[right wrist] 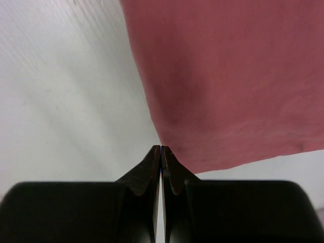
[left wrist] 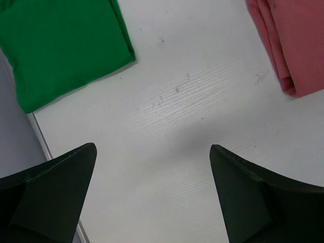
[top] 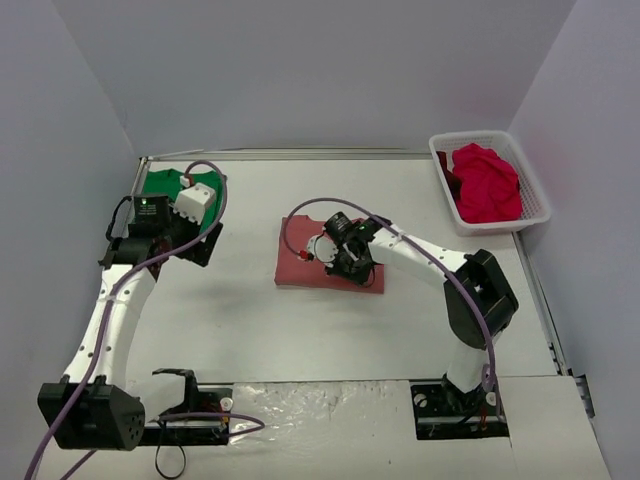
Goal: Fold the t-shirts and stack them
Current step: Fold the long partially folded tshirt into a neat square, then put the neatly folded tshirt into the corner of the board with the left arm
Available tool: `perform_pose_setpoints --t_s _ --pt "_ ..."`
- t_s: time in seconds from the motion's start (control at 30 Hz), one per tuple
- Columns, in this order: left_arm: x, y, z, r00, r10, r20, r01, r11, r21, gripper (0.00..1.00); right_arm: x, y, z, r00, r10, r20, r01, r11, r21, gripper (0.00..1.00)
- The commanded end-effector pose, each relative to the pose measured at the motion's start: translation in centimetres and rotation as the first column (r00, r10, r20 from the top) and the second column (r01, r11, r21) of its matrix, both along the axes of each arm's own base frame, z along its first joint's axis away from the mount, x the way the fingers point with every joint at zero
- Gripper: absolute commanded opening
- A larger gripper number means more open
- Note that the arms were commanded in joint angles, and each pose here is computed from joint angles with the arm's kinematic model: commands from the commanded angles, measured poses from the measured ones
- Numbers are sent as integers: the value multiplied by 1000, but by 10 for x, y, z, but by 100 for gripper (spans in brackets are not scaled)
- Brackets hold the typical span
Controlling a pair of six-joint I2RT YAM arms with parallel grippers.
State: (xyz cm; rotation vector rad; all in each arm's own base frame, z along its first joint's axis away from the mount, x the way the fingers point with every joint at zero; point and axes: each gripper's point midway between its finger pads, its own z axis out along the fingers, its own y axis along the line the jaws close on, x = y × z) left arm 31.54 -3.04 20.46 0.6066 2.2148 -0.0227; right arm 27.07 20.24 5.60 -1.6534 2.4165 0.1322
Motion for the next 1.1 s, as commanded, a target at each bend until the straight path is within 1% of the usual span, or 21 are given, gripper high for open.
perform_pose_setpoints --t_s 0.0,0.03,0.07,0.1,0.13,0.2,0.23,0.27,0.3,0.33,0.37,0.4,0.43,0.5,0.57,0.7,0.9,1.0,1.03,1.07 --pt "-15 11 17 997 70 33 -69 997 -26 94 34 -2 36 958 -25 287 54 994 -95 0" --pt "-17 11 19 997 71 41 -70 997 -36 94 32 8 39 950 29 310 8 993 -117 0" --pt "-21 10 17 997 66 43 -64 997 -43 94 35 14 41 939 49 339 -6 992 -127 0" --pt "-24 24 22 992 112 64 -109 993 -48 94 37 19 45 928 67 366 -16 990 -139 0" --pt "-24 26 23 990 118 71 -114 992 -58 94 43 23 47 912 82 402 -13 985 -172 0" --pt "-26 33 23 987 146 73 -141 988 -64 94 47 41 50 876 119 467 -32 981 -190 0" --pt "-24 35 23 985 152 76 -147 987 -67 94 53 40 48 854 131 503 -8 971 -240 0" --pt "-24 37 22 985 159 74 -154 986 -71 94 57 50 47 828 144 541 -8 969 -246 0" --pt "-23 39 21 984 163 72 -158 985 -75 94 60 52 45 814 150 562 7 964 -267 0" --pt "-21 43 22 981 175 81 -169 983 -78 94 62 53 33 809 169 562 15 951 -307 0" --pt "-19 44 21 981 180 79 -173 982 -81 94 67 56 33 777 183 602 39 941 -335 0" --pt "-17 46 23 978 189 84 -182 980 -83 94 69 57 22 765 203 612 51 927 -372 0" --pt "-16 47 22 978 192 82 -185 979 -86 94 74 56 24 728 206 654 94 914 -394 0" --pt "-13 47 24 979 188 78 -180 979 -96 94 74 60 7 709 248 660 112 885 -452 0" --pt "-12 47 23 980 188 71 -181 978 -101 94 76 61 2 679 268 684 149 861 -486 0" --pt "-14 42 25 983 172 69 -164 980 -116 94 66 66 -26 665 349 661 137 812 -567 0" --pt "-20 36 28 986 144 87 -132 982 -133 94 46 77 -52 666 427 612 70 781 -621 0" --pt "-22 35 28 986 137 93 -125 984 -127 94 46 79 -50 664 428 614 63 785 -616 0" --pt "-22 37 28 985 142 96 -130 984 -121 94 48 79 -46 663 424 617 66 787 -613 0" --pt "-22 37 29 985 142 97 -130 984 -119 94 52 82 -32 653 403 641 80 806 -587 0"
